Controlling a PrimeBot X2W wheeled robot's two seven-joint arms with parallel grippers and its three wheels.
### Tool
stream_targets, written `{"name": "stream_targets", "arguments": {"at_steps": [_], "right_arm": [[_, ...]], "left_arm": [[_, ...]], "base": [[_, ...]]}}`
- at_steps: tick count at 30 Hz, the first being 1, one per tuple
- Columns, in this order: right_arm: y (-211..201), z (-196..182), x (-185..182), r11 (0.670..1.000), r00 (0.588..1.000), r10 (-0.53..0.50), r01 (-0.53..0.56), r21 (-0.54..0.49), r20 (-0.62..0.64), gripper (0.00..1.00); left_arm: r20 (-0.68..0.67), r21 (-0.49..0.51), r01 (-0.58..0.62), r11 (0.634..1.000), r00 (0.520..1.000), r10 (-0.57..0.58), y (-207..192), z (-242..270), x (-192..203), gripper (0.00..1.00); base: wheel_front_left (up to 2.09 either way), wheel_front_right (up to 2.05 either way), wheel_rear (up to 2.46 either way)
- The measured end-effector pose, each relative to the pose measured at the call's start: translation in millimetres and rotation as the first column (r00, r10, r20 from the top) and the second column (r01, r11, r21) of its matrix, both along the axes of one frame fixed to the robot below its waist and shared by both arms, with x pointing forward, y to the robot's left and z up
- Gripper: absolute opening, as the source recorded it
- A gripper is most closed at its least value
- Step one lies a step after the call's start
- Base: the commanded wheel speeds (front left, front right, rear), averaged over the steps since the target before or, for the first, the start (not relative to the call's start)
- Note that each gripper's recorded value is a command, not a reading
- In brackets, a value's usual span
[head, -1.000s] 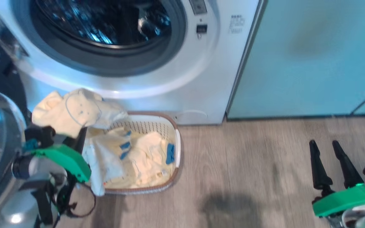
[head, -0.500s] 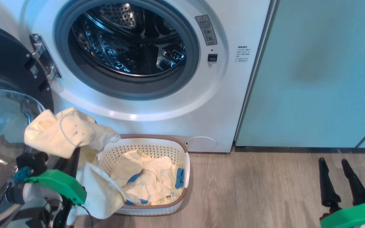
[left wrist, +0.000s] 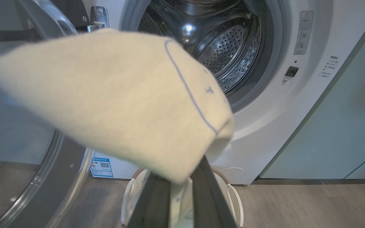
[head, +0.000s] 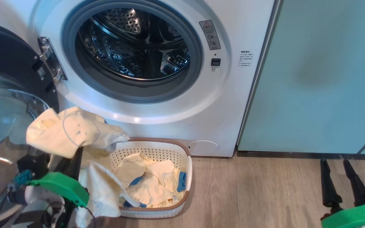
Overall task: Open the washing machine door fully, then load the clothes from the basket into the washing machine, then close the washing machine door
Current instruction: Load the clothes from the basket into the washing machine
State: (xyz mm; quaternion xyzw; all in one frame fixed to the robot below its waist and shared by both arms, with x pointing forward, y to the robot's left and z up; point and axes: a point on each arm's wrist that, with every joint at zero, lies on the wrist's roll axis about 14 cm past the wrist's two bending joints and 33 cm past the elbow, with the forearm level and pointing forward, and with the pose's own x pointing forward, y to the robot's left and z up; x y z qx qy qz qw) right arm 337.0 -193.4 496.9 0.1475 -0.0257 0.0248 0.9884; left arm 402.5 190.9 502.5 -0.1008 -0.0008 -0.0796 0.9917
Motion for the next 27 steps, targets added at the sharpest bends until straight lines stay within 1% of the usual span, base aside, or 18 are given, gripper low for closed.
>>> {"name": "stream_targets", "arguments": {"at_steps": [8,13,16,20,27], "right_arm": [[-0.3,2.6,1.5,1.0,1.0,0.0,0.0,-0.002,0.008,1.0],[0.6,0.8,1.1,1.0,1.0,0.0,0.0,0.001,0.003,1.0],[1.1,-1.3,-1.0,1.0,1.0,-0.004,0.004,0.006,-0.004,1.0],[-4.4,-6.0,-5.8,1.0,1.0,-0.024,0.024,0.007,-0.019,1.0],[-14.0,-23.9,-2.4,0.998,0.995,-0.057,0.057,0.002,-0.082,1.0]], "left_arm": [[-0.012,0.001,-0.019,1.0,1.0,0.019,6.8,-5.1,-5.6,0.0],[-0.021,-0.005,-0.005,1.0,1.0,0.005,0.5,-8.1,-4.3,0.0],[-0.037,-0.001,0.032,0.999,0.999,-0.032,-11.7,-10.7,1.2,0.0],[-0.076,0.006,0.115,0.993,0.991,-0.114,-37.1,-12.4,16.3,0.0],[-0.103,0.004,0.238,0.971,0.966,-0.237,-78.1,-0.4,66.6,0.0]], "base": [[0.0,0.0,0.0],[0.0,0.0,0.0],[0.0,0.0,0.0],[0.0,0.0,0.0],[0.0,0.0,0.0]]}}
